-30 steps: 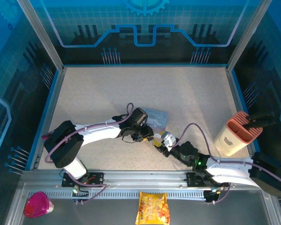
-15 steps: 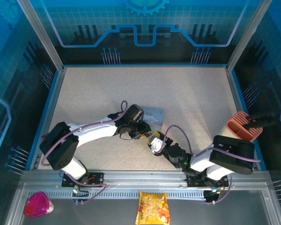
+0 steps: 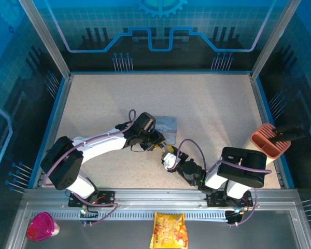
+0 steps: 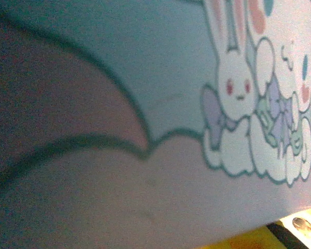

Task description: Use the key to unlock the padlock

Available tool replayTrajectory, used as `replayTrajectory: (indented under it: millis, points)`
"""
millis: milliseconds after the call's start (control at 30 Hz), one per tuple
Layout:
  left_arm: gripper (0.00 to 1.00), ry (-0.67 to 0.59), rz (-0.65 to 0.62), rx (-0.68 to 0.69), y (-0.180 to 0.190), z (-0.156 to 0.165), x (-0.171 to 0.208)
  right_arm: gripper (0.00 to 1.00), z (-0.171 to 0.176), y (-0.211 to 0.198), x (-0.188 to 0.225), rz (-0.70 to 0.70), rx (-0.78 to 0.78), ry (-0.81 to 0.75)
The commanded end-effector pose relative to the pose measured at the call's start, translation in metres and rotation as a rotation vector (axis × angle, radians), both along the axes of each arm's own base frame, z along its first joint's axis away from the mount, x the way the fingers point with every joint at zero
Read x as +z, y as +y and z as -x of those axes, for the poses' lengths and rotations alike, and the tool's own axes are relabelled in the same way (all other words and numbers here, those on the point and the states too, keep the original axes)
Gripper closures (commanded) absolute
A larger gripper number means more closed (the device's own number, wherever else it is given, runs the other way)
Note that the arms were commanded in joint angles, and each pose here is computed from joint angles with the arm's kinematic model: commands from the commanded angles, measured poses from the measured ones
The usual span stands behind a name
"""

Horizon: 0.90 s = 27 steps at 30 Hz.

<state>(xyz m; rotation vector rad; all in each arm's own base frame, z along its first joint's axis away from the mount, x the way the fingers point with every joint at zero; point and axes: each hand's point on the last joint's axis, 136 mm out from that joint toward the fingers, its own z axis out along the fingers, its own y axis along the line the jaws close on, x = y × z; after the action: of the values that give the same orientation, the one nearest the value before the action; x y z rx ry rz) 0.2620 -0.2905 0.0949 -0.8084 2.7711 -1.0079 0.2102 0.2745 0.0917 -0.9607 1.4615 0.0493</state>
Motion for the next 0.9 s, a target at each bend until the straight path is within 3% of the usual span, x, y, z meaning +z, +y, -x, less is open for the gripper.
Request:
replayTrajectory:
  millis: [0, 867]
  points:
    - [1.00, -0.005, 0.033, 0.033, 0.003, -0.002, 0.016, 0.65, -0.009, 0.001, 0.011, -0.048, -0.042, -0.026]
    - [1.00, -0.007, 0.036, 0.038, 0.007, 0.001, 0.018, 0.73, -0.027, -0.005, 0.007, 0.021, -0.145, -0.069]
